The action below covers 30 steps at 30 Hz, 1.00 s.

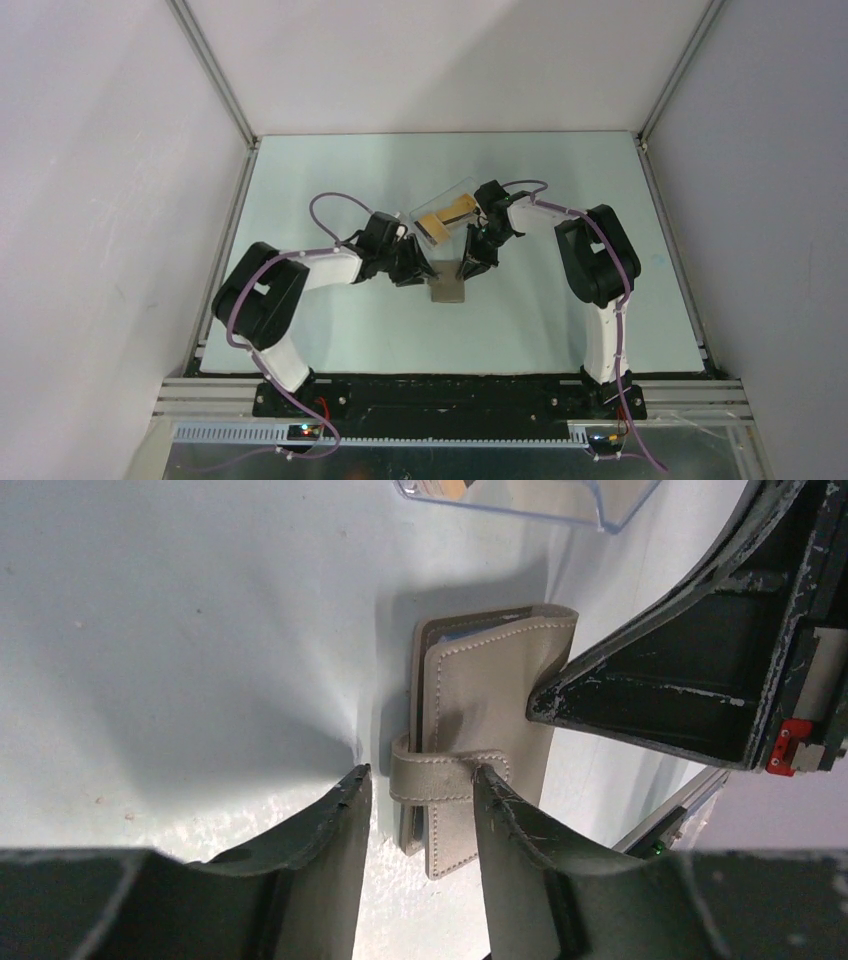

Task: Put the credit cards into the card holder
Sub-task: Close the card holder at the center of the board.

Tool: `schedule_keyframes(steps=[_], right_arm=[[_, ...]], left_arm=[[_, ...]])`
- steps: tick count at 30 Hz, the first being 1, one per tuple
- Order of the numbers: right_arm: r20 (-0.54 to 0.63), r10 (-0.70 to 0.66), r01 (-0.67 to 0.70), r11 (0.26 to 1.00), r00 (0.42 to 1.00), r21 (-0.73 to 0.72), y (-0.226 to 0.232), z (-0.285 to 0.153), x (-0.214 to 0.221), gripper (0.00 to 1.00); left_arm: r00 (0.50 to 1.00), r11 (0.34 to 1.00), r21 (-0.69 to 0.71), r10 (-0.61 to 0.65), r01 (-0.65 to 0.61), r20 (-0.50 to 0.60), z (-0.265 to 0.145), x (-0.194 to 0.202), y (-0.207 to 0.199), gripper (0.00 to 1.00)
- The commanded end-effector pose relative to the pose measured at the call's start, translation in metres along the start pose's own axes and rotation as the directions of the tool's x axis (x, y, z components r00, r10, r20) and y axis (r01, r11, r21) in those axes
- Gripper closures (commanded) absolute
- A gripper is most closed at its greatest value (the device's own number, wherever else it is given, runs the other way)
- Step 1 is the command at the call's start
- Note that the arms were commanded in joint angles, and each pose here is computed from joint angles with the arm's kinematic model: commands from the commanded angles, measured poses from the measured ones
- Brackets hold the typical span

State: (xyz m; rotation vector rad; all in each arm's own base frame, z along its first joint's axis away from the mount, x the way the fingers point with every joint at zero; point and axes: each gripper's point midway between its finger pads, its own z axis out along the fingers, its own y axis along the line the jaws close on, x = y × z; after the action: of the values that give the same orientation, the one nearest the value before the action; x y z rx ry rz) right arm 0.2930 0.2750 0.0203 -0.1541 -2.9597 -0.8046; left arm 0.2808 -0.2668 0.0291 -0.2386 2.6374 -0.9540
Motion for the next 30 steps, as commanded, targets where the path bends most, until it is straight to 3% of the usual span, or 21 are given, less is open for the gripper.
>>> schedule_keyframes(steps=[1, 13, 30], right_arm=[[-0.011, -0.003, 0.004, 0.999, 1.0, 0.043, -0.01, 0.015, 0.001, 0.86], [-0.02, -0.005, 0.006, 0.999, 1.0, 0.046, -0.01, 0.016, 0.004, 0.86], [-0.031, -0.009, 0.01, 0.999, 0.999, 0.047, -0.01, 0.018, 0.01, 0.85]], left_arm=[[0.999, 0.999, 0.016, 0.034, -0.034, 0.005, 0.005, -0.008, -0.008, 0.54], [0.998, 0.998, 0.017, 0.058, -0.058, -0.039, 0.021, 0.007, -0.019, 0.55], [0.997, 0.995, -0.077, 0.057, -0.06, -0.043, 0.025, 0.014, 0.0, 0.62]])
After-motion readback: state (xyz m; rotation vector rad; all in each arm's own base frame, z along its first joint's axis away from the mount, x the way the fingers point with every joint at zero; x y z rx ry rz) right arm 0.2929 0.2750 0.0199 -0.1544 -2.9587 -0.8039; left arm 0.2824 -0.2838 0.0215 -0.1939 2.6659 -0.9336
